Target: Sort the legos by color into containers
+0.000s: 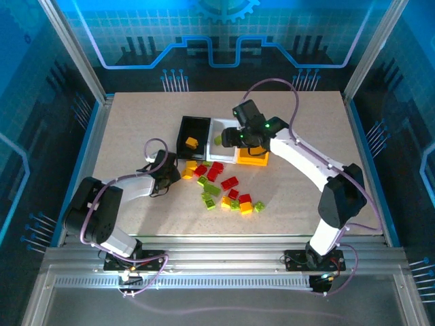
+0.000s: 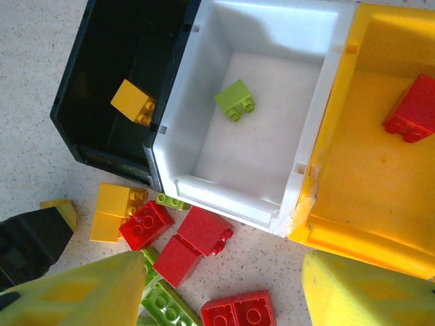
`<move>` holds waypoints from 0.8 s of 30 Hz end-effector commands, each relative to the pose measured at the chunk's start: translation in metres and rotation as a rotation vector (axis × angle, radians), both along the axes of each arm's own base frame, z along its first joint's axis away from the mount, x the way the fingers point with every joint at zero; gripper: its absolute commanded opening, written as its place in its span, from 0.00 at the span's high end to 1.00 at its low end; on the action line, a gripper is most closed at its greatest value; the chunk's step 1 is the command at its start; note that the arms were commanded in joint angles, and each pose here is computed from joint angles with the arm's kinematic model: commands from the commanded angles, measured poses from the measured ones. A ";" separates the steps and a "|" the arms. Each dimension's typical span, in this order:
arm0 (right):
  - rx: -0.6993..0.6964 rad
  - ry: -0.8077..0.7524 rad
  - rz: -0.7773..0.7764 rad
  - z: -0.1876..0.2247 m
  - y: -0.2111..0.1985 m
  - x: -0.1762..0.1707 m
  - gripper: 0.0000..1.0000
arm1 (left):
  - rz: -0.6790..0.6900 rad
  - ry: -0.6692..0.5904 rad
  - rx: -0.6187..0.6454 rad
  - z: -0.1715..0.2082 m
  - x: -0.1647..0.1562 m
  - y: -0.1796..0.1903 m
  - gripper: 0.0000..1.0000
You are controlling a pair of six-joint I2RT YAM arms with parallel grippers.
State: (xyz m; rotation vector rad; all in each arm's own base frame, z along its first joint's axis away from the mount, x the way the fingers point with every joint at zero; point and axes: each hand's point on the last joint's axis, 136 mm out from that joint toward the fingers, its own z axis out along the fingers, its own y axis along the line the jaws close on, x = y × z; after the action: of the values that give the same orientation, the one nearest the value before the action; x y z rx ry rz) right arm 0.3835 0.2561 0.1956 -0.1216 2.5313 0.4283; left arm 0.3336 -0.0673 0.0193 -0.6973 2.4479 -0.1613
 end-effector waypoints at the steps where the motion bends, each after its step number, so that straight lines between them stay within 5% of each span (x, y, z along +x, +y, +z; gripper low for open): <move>1: 0.032 -0.034 -0.042 0.013 -0.010 0.003 0.36 | -0.016 -0.015 -0.051 0.007 -0.006 -0.006 0.65; 7: 0.063 -0.036 -0.084 0.012 -0.026 -0.003 0.37 | -0.044 -0.119 -0.085 0.066 -0.007 -0.016 0.69; 12: 0.065 -0.013 -0.104 -0.001 -0.037 -0.012 0.37 | -0.063 -0.222 -0.083 0.119 0.030 -0.032 0.69; 24: 0.053 0.048 -0.084 -0.023 -0.053 -0.048 0.36 | -0.079 -0.174 0.027 0.096 0.141 -0.061 0.70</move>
State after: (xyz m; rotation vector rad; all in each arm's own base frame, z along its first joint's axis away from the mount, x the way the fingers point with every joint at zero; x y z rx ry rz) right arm 0.3453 0.2078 0.1695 0.0002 2.5667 0.4289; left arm 0.4648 -0.1297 0.1184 -0.5817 2.2869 -0.2785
